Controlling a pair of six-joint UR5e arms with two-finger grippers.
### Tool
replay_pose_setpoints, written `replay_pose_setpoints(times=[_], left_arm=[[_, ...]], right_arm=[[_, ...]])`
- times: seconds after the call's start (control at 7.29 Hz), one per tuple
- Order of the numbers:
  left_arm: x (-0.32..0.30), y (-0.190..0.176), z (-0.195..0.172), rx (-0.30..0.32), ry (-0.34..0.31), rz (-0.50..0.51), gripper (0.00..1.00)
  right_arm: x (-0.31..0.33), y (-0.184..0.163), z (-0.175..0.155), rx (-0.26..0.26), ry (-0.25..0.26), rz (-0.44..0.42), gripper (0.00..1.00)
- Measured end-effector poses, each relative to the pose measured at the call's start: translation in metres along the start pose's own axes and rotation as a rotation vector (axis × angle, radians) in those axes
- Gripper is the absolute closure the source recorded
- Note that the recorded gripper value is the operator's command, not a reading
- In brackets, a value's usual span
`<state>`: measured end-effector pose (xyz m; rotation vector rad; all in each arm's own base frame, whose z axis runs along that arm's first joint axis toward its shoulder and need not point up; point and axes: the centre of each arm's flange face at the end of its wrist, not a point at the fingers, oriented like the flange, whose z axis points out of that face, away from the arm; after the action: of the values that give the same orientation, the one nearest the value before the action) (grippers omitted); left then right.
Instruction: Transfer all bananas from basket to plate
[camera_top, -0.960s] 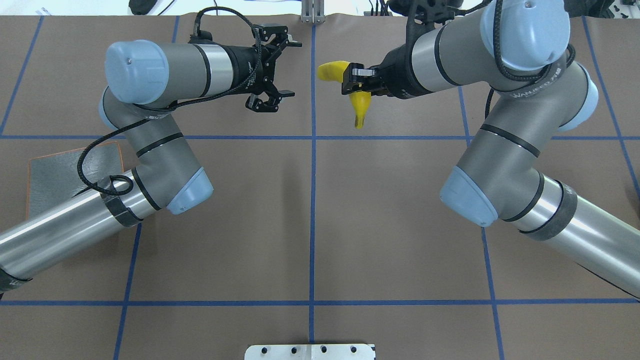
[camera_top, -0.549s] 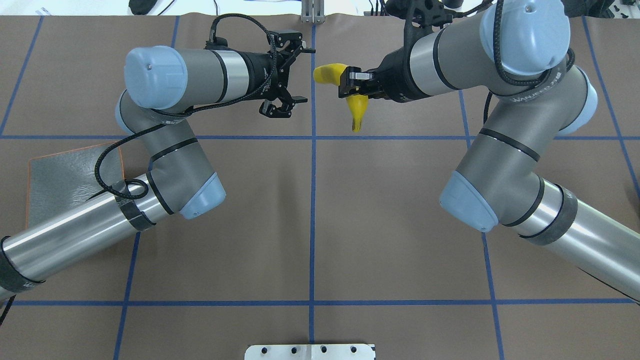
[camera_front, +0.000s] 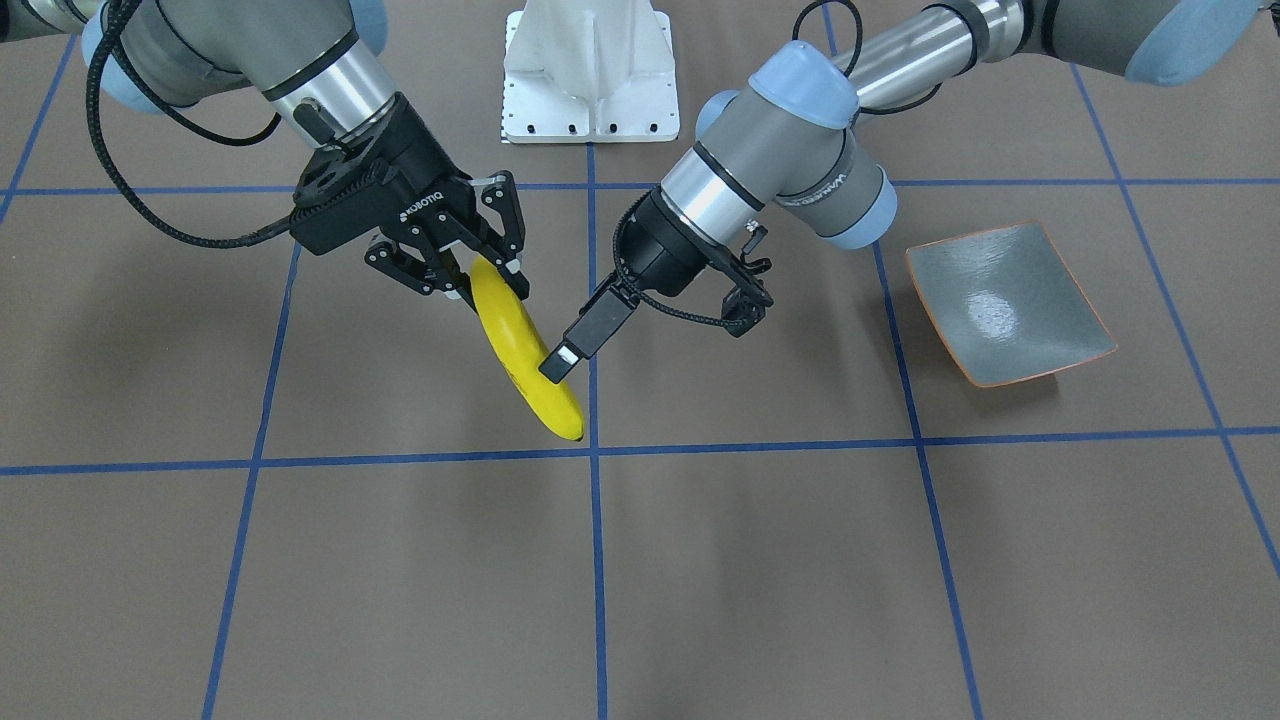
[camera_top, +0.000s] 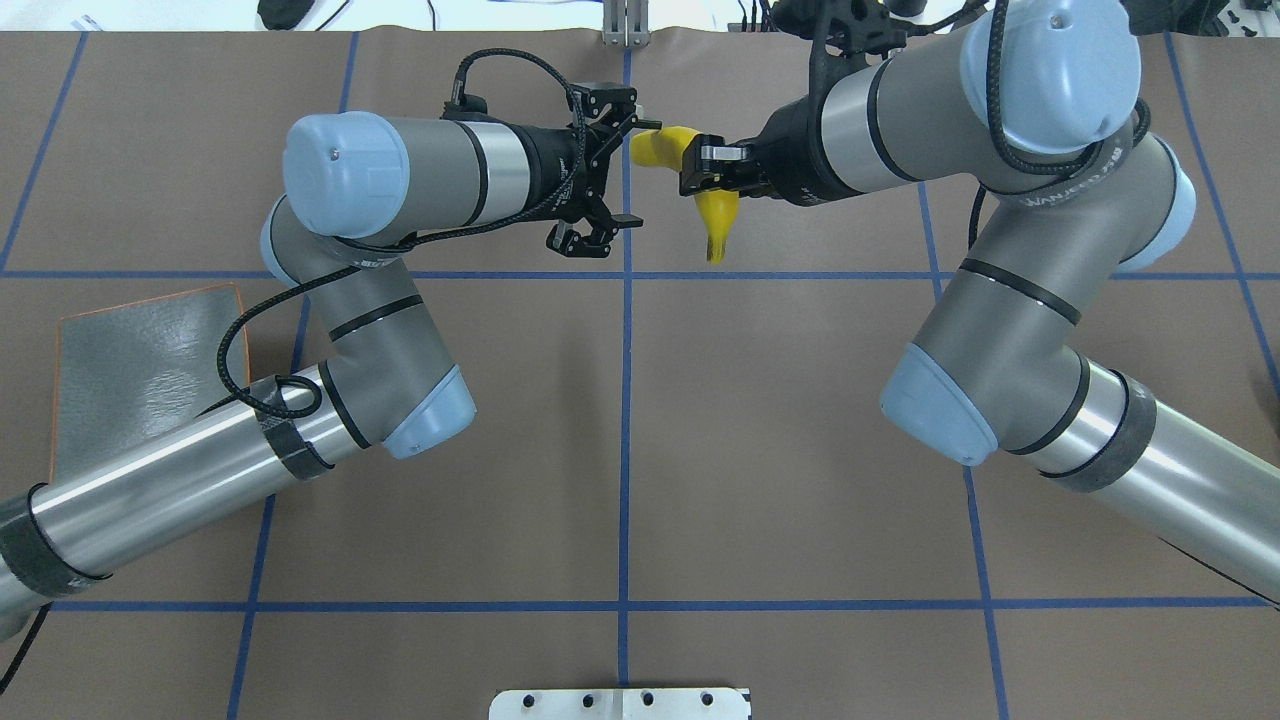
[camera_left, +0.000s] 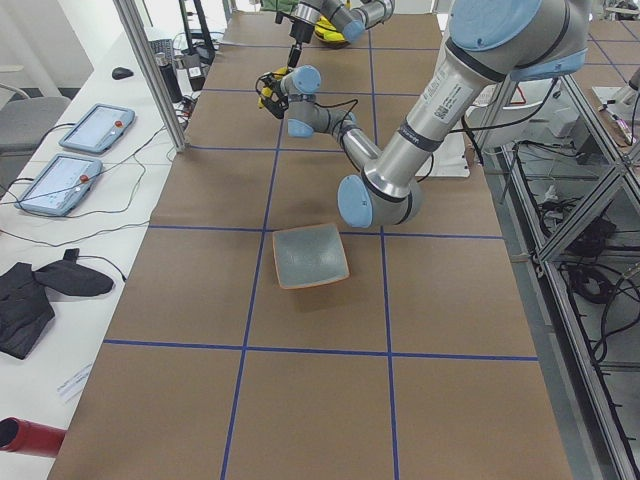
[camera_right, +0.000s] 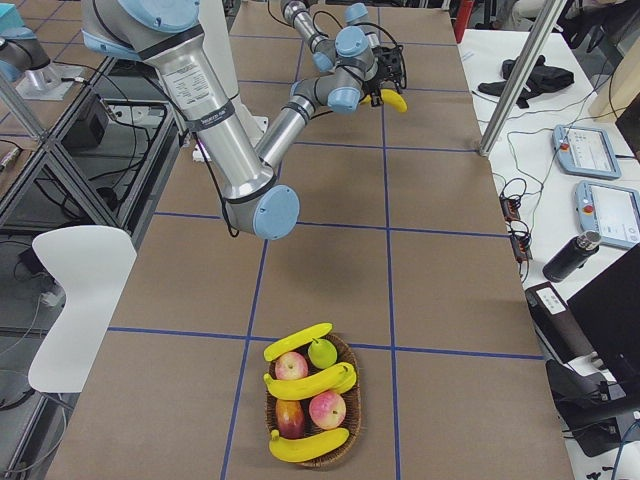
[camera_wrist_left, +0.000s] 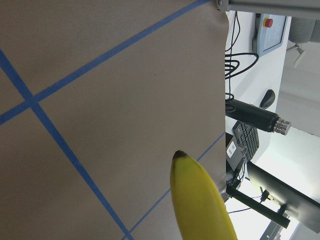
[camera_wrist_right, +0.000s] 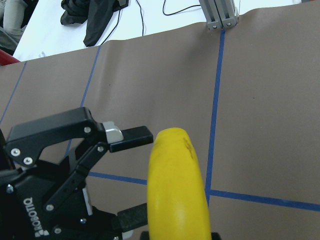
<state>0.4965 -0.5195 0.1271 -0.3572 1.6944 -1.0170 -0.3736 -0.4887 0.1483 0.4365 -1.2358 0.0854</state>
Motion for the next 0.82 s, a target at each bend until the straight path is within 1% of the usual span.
replay_pose_setpoints(times=[0.27,0.82], left_arm=[[0.002,0.011,0.004,-0.012,-0.002,0.001,0.00],[0.001,0.011,0.007,-0.009,-0.003,0.001,0.00]], right_arm=[[-0.001,0.002,0.001,0.000,0.000,-0.001,1.00],[-0.004,0.006,-0.010,0.005,-0.016,-0.007,1.00]])
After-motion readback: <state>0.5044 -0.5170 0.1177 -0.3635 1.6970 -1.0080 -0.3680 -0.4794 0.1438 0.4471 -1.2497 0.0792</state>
